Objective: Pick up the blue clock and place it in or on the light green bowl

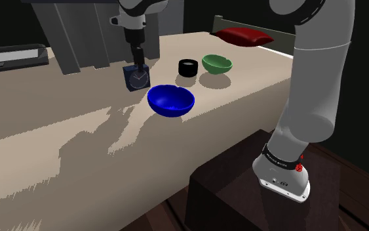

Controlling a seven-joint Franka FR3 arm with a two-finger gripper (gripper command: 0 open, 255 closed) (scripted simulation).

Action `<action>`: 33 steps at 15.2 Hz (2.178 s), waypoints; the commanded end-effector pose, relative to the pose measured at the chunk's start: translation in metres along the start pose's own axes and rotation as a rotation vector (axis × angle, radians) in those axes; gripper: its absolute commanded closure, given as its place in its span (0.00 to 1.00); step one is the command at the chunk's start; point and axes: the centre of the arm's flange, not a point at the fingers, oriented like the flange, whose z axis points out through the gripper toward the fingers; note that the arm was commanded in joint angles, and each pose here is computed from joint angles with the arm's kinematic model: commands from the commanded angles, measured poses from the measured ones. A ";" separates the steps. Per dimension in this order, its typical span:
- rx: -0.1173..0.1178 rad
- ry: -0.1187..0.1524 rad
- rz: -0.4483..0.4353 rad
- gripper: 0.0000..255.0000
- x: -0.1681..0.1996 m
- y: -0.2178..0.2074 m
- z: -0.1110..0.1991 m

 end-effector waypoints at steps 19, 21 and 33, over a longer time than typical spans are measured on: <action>0.000 0.000 -0.001 1.00 0.001 0.000 0.019; 0.000 0.000 -0.001 1.00 0.001 0.000 0.019; 0.000 0.000 -0.001 1.00 0.002 0.000 -0.045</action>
